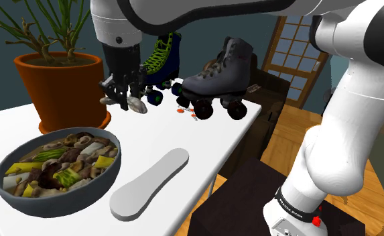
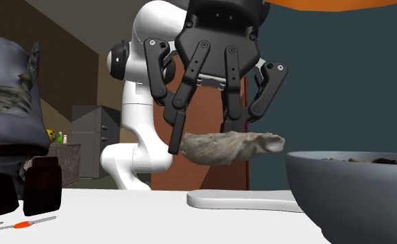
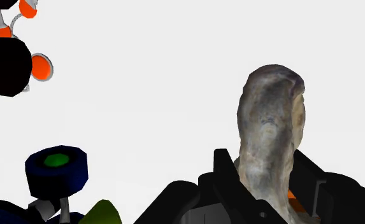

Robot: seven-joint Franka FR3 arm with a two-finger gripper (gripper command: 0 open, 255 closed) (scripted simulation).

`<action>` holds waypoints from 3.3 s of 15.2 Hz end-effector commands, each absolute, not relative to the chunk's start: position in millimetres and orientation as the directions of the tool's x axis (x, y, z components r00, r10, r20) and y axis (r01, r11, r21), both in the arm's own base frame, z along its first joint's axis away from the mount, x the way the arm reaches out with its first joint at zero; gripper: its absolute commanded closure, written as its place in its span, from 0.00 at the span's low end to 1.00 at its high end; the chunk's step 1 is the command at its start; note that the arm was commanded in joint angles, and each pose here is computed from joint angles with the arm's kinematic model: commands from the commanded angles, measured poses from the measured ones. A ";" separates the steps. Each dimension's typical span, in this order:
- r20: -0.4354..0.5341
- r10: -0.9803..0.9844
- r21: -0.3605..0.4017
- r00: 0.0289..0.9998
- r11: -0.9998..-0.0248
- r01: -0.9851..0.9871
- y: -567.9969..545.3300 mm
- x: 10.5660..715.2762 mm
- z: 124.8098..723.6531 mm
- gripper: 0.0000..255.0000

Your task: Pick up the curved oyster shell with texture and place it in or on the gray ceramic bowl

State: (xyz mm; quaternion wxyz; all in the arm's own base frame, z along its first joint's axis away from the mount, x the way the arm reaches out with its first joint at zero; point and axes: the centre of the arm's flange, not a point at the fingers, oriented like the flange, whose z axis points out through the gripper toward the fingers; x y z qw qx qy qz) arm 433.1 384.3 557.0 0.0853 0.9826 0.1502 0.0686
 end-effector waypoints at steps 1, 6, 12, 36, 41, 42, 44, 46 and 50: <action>0.109 0.307 0.188 0.945 -0.940 0.284 384.6 432.8 567.9 1.00; 0.109 0.307 0.188 0.945 -0.940 0.284 384.6 432.8 594.3 1.00; 0.109 0.307 0.188 0.945 -0.940 0.284 384.6 432.8 626.0 1.00; 0.109 0.307 0.188 0.945 -0.940 0.284 550.5 325.1 597.8 1.00; 0.109 0.307 0.188 0.945 -0.940 0.284 550.5 325.1 571.4 1.00; 0.109 0.307 0.188 0.945 -0.940 0.284 550.5 325.1 566.1 1.00; 0.109 0.307 0.188 0.945 -0.940 0.284 550.5 325.1 559.5 1.00; 0.109 0.307 0.188 0.945 -0.940 0.284 550.5 325.1 559.5 1.00; 0.109 0.307 0.188 0.945 -0.940 0.284 550.5 325.1 559.5 1.00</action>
